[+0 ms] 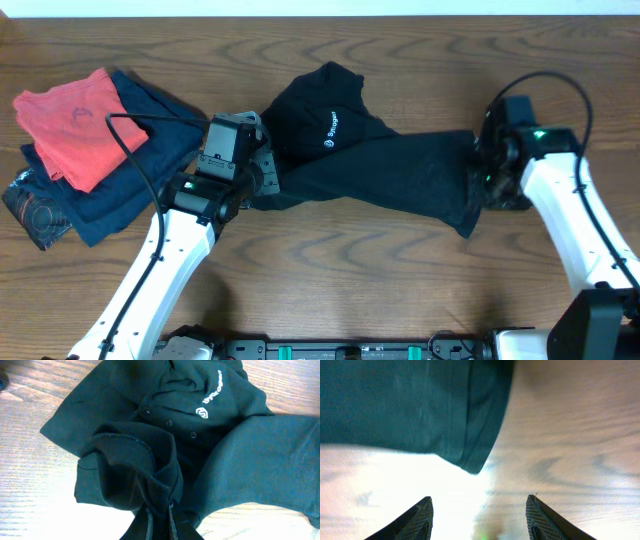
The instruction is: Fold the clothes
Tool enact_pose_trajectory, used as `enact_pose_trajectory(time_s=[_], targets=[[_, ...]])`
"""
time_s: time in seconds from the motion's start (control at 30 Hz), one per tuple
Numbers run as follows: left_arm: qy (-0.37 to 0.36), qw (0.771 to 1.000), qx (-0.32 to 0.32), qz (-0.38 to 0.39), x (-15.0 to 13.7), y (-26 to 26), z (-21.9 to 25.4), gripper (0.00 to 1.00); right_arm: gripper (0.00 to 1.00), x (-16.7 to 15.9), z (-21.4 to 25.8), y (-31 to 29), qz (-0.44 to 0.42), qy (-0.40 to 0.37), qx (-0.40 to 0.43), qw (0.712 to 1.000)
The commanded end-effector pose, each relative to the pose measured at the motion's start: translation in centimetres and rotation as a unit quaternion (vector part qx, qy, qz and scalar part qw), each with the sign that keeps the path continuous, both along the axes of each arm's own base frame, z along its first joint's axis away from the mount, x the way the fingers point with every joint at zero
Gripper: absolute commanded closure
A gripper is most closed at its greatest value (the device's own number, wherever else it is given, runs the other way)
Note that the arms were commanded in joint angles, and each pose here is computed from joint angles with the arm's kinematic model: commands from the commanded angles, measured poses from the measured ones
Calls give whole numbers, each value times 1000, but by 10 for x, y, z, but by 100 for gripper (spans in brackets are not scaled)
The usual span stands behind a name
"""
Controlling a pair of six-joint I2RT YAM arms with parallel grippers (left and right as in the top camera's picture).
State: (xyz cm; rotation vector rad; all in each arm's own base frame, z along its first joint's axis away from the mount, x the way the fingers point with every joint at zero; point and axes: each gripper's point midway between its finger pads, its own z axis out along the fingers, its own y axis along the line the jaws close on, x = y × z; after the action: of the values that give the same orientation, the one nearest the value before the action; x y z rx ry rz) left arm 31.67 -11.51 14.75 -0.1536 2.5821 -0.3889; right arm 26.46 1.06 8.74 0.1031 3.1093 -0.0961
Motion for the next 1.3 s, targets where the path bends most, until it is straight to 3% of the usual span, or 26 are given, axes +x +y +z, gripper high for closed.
enact_pose_trajectory(time_s=[0.0,0.13,0.53,0.63,0.87,1.1,1.13,1.17,1.2,1.27], targets=[[4,1000,4,-2,-1,0,-3,93,41,-17,-21,11,22,28,11,999],[4,1000,4,-2,-1,0,-3,93,25,-16,-43,12,25,13,13,1000],[8,1000,5,-2,-3,1,-4,92,24,-8,-79,14,27,-39,19,999],[8,1000,5,-2,-3,1,-4,92,36,-5,-81,15,27,-50,21,998],[8,1000,5,-2,-2,1,-4,92,99,-5,-81,16,27,-50,23,998],[8,1000,5,-2,-2,1,-4,92,99,-6,-81,15,13,-48,23,999],[8,1000,5,-2,-3,1,-4,92,92,-7,-82,15,13,-46,23,999],[8,1000,5,-2,-2,1,-4,92,62,-8,-82,15,14,-44,23,999],[8,1000,5,-2,-2,1,-4,91,47,-8,-82,15,14,-43,23,999],[8,1000,5,-2,-2,1,-4,92,33,-8,-82,15,16,-44,23,999]])
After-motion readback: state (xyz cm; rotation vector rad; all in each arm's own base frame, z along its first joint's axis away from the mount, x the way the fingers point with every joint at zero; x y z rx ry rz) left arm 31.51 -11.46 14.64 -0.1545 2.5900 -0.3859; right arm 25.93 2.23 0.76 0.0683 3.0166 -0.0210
